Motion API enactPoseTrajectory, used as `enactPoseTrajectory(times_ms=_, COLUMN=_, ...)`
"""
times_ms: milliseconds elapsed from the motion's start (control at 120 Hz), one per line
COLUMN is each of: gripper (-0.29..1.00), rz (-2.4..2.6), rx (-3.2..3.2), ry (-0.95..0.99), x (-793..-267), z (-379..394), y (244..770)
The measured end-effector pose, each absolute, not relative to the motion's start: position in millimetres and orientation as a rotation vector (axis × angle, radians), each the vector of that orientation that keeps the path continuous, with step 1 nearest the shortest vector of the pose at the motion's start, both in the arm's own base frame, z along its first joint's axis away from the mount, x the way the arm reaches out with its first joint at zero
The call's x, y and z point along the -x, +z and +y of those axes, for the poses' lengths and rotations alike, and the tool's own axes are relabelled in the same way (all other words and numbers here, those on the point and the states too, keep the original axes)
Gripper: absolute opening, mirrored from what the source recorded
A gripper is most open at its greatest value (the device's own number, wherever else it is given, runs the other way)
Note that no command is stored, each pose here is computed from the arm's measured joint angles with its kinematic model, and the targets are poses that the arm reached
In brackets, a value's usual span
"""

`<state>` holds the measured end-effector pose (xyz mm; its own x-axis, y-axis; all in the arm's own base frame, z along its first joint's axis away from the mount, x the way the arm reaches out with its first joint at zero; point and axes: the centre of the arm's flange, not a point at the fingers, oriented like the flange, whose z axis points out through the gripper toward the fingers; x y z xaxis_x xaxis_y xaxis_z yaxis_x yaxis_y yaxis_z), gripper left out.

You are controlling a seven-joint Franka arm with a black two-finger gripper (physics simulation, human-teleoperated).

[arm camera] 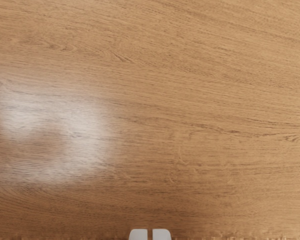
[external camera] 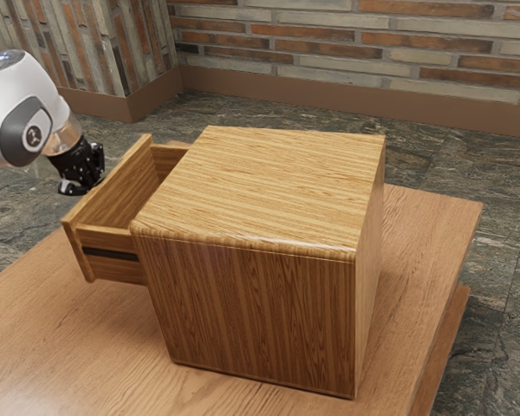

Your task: Push the drawer handle with one arm to close the drawer

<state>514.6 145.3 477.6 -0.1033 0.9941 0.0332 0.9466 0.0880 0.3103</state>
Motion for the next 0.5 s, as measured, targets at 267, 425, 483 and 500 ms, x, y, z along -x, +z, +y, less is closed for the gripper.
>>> enactPoseTrajectory(times_ms=267, gripper=-0.08, rz=2.132, rx=-1.994, ry=0.384, x=-526.9, z=121.3, y=470.7)
enactPoseTrajectory(times_ms=425, gripper=-0.08, rz=2.1, rx=-2.018, ry=0.383, x=-534.8, z=99.4, y=466.2)
enactPoseTrajectory(times_ms=483, gripper=-0.08, rz=2.092, rx=-2.025, ry=0.38, x=-537.4, z=92.7, y=463.8)
enactPoseTrajectory(times_ms=500, gripper=-0.08, rz=2.09, rx=-2.026, ry=0.38, x=-538.0, z=90.9, y=463.3)
